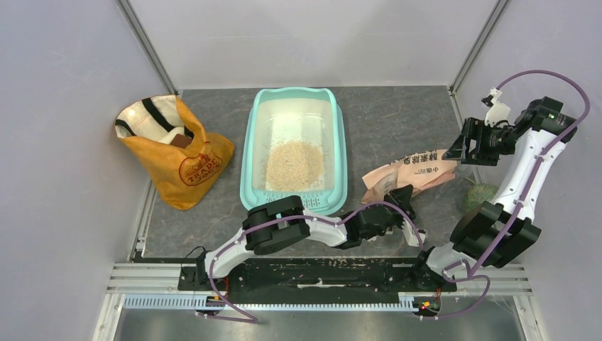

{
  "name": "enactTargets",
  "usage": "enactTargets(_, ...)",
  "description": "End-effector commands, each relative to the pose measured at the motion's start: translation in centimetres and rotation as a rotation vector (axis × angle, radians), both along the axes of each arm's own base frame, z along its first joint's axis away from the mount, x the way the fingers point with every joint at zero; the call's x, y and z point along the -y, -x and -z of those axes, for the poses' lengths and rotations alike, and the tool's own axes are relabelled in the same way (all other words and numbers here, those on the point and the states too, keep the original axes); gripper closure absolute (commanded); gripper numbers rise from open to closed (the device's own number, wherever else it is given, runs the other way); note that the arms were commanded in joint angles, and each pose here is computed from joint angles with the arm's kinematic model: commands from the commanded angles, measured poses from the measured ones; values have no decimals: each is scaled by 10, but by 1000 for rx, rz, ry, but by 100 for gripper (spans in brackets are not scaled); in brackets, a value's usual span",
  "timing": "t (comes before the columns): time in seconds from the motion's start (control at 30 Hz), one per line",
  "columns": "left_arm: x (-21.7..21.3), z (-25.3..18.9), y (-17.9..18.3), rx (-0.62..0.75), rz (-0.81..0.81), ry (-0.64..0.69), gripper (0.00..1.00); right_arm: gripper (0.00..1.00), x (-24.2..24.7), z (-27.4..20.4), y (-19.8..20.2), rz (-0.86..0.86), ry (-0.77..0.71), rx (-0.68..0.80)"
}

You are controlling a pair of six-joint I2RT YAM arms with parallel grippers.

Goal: Fill the litter box with clean litter

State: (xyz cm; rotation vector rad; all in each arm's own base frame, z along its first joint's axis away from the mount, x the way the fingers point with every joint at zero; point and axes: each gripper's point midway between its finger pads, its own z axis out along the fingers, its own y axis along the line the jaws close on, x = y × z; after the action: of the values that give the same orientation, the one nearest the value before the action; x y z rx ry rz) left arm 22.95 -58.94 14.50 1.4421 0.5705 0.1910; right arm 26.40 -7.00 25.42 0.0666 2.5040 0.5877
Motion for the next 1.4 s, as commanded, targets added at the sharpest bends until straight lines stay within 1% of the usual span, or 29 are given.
enactTargets(0.0, 8, -40, 3, 51, 25, 119, 85, 22, -10, -17, 4, -100, -4, 70)
enactTargets(0.07, 7, -49, 5, 44, 32, 138, 98, 22, -12, -21, 8, -156, 21, 110)
enactTargets(0.17, 4, -66, 8, 20, 45, 174, 98, 22, -14, -25, 14, -259, 88, 205)
enactTargets(0.23, 1, -80, 10, -5, 60, 206, 98, 21, -17, -30, 21, -340, 163, 295)
enactTargets(0.37, -6, -114, 8, -113, 58, 286, 98, 19, -18, -35, 26, -465, 294, 438)
enactTargets(0.5, -13, -145, 4, -263, 74, 382, 98, 19, -23, -45, 30, -558, 325, 515)
enactTargets(0.63, -22, -166, -2, -414, 98, 462, 98, 19, -23, -46, 32, -632, 339, 551)
enactTargets(0.8, -27, -173, -15, -606, 118, 516, 98, 20, -19, -40, 41, -693, 425, 572)
enactTargets(0.9, -25, -168, -23, -686, 119, 522, 98, 20, -20, -32, 46, -739, 460, 587)
enactTargets(1.03, -20, -164, -32, -806, 121, 537, 98, 20, -23, -35, 42, -774, 477, 642)
enactTargets(1.13, -18, -170, -35, -896, 132, 552, 98, 19, -25, -39, 38, -799, 498, 692)
enactTargets(1.27, -18, -180, -36, -954, 146, 573, 98, 17, -34, -47, 33, -822, 501, 758)
enactTargets(1.37, -15, -183, -32, -950, 176, 554, 98, 15, -49, -47, 31, -879, 478, 795)
